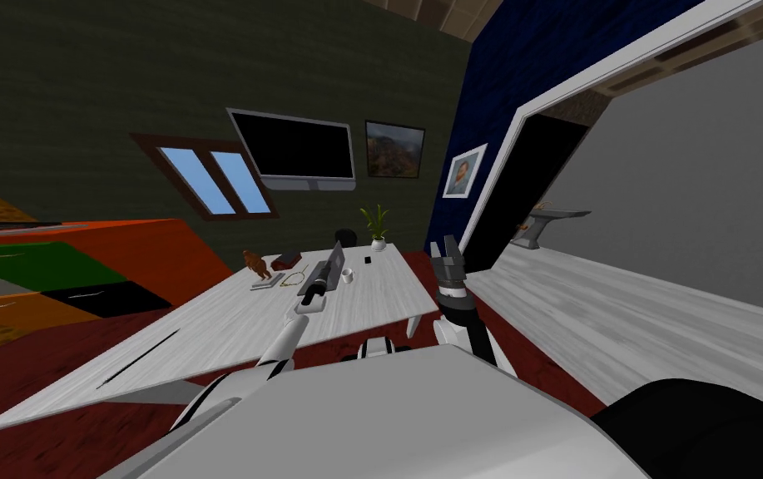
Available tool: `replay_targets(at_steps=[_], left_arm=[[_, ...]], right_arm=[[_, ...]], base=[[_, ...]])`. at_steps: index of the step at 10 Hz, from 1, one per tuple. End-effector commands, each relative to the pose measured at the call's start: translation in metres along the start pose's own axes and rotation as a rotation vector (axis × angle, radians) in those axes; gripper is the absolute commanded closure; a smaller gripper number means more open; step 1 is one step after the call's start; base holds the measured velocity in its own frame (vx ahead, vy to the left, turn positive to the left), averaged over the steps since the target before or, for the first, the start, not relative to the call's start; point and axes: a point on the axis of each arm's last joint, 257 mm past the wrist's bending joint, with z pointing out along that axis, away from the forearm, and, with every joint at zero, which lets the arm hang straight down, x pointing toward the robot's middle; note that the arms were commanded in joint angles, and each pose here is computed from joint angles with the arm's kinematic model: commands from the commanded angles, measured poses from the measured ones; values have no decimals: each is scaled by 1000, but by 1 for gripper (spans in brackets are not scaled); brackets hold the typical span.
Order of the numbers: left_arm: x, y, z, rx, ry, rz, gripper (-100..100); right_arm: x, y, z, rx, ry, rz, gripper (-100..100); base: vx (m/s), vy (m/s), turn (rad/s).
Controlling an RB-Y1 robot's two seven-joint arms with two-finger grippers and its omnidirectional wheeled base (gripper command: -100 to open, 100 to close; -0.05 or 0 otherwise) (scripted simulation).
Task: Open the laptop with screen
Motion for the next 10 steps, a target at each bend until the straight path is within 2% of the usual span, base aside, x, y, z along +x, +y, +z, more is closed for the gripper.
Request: replay_targets(at_steps=[1,2,3,4,5,6,7,8,9,10], left_arm=[[9,11,-2,-22,13,-6,100],[21,-14,11,23,32,0,100],[26,-1,7,-3,42,0,100],[40,-22,18,33,65,9,100],[43,-14,16,16,71,9,100],[54,-37,26,58,91,19,100],[58,-26,23,35,99,20,100],[49,-41,29,69,77,18,100],[36,-31,26,57,64,-8,100],[36,-31,26,57,64,-19,100]], right_arm=[[0,0,0,0,0,0,0],[0,0,0,0,0,0,0],[0,0,0,0,0,0,0],[0,0,0,0,0,0,0],[0,0,0,0,0,0,0],[0,0,0,0,0,0,0],[0,0,0,0,0,0,0],[0,0,0,0,0,0,0],[0,0,0,0,0,0,0],[0,0,0,0,0,0,0]], base=[[0,0,0],[-20,-5,252],[-13,-10,131],[-16,-1,217],[-13,-6,110],[-16,-4,360],[-17,3,-16],[-15,2,-3],[1,16,-170],[11,16,-28]])
